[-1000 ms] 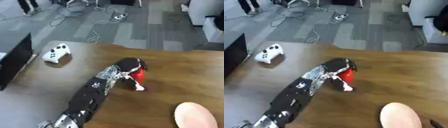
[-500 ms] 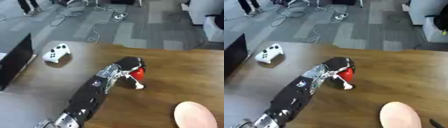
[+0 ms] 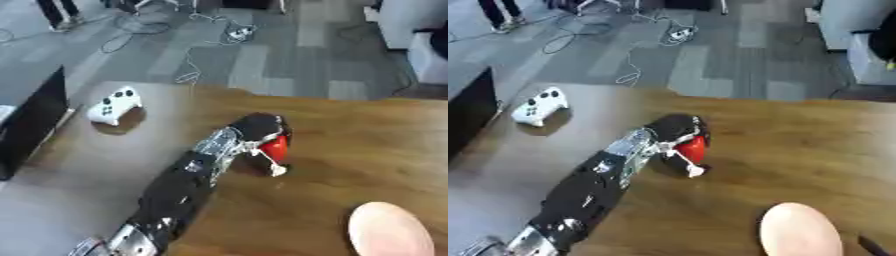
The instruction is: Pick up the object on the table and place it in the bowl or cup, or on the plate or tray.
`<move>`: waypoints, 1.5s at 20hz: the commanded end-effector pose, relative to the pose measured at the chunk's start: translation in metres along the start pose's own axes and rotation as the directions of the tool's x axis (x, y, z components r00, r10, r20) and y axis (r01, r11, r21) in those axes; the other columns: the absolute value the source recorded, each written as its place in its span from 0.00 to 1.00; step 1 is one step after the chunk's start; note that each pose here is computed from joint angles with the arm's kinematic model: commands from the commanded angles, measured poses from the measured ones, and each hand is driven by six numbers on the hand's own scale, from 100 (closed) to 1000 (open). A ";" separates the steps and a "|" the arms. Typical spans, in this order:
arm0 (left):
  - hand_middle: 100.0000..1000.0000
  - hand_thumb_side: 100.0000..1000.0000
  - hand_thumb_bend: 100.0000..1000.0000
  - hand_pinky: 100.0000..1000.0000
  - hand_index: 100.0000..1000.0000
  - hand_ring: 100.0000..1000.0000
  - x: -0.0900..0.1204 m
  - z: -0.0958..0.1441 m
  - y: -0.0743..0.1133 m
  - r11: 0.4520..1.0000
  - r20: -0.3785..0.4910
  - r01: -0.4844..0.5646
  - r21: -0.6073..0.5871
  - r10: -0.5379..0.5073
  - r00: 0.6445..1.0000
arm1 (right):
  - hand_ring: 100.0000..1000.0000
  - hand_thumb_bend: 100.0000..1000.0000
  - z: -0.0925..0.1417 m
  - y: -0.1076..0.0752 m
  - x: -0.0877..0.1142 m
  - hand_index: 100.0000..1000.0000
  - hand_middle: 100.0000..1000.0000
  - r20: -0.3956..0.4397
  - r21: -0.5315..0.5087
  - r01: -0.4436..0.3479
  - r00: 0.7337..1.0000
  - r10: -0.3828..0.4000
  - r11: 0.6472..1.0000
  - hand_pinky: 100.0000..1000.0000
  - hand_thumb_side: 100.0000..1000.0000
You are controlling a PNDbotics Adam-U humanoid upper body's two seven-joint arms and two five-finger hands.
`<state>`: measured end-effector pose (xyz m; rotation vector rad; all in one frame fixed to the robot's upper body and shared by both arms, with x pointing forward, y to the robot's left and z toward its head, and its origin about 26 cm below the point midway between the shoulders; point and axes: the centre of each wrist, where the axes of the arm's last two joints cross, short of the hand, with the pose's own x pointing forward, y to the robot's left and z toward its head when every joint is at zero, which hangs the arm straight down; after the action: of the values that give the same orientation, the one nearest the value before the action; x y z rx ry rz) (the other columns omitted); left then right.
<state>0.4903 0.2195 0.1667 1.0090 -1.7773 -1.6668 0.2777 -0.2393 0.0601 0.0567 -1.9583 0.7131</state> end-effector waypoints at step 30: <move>0.22 0.00 0.10 0.00 0.37 0.12 0.054 -0.032 0.084 0.995 0.188 0.024 0.099 -0.042 0.981 | 0.67 0.00 0.018 -0.018 -0.001 0.97 0.55 -0.036 -0.015 0.019 0.999 -0.020 1.000 0.55 1.00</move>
<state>0.4702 0.1609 0.2309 0.9383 -1.9425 -1.7790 0.2700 -0.2598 0.0545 0.0668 -1.9087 0.6755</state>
